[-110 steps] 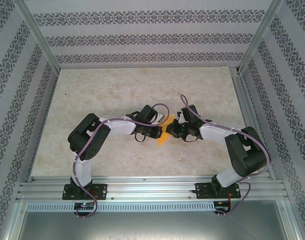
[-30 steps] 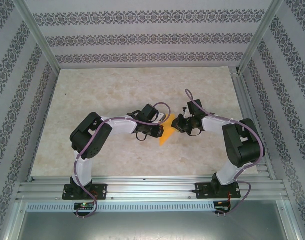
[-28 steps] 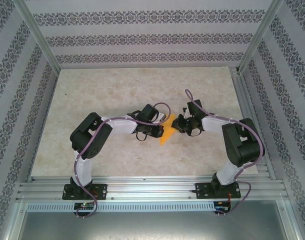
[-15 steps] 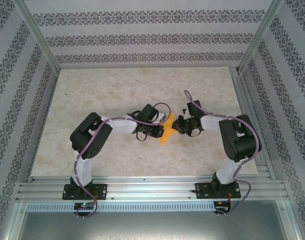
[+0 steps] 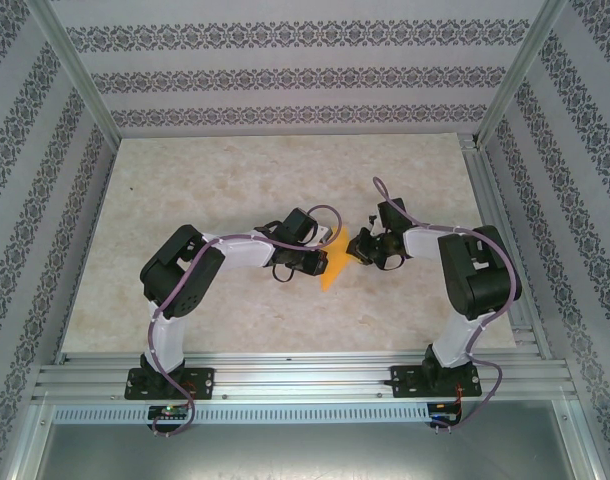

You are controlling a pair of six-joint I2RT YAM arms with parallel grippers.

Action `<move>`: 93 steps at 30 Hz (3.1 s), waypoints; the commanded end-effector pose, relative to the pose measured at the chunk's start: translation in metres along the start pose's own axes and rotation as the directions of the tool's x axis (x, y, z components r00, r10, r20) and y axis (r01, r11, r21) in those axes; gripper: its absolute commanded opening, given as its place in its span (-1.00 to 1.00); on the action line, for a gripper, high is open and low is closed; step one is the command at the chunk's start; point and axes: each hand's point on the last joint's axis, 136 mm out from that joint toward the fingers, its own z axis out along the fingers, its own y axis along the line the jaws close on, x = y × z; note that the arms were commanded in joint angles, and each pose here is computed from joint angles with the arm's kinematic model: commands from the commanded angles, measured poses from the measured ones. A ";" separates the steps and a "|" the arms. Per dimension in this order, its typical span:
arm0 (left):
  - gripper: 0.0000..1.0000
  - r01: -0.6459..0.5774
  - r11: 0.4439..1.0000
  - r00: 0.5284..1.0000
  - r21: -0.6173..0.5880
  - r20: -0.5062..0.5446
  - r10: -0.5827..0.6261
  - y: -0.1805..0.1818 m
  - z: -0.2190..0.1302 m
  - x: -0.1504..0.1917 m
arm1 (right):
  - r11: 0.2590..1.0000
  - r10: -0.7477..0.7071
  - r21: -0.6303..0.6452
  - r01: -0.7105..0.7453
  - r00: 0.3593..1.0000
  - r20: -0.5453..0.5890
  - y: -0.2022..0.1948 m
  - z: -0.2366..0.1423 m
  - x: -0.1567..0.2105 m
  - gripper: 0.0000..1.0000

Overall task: Fold a paper plane with a square sheet of paper (pick it up from the middle)
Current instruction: Third fold the triangle at the center of the table.

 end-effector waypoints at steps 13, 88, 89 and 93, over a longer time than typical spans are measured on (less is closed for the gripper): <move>-0.23 0.097 0.994 0.989 -0.056 0.115 -0.090 -0.002 -0.051 -0.029 | 0.994 -0.099 -0.037 0.102 0.992 0.077 0.034 -0.044 -0.003 -0.75; -0.97 0.205 0.975 0.975 -0.083 -0.074 -0.211 0.034 0.004 0.015 | 0.997 -0.066 -0.024 0.068 0.994 0.084 0.029 -0.020 -0.009 -0.80; -0.97 0.206 0.975 0.974 -0.083 -0.074 -0.212 0.034 0.004 0.015 | 0.997 -0.066 -0.022 0.068 0.995 0.078 0.028 -0.017 -0.008 -0.80; -0.98 0.206 0.975 0.975 -0.080 -0.070 -0.212 0.034 0.004 0.015 | 0.999 -0.043 0.009 0.042 0.998 0.049 0.012 0.001 -0.005 -0.80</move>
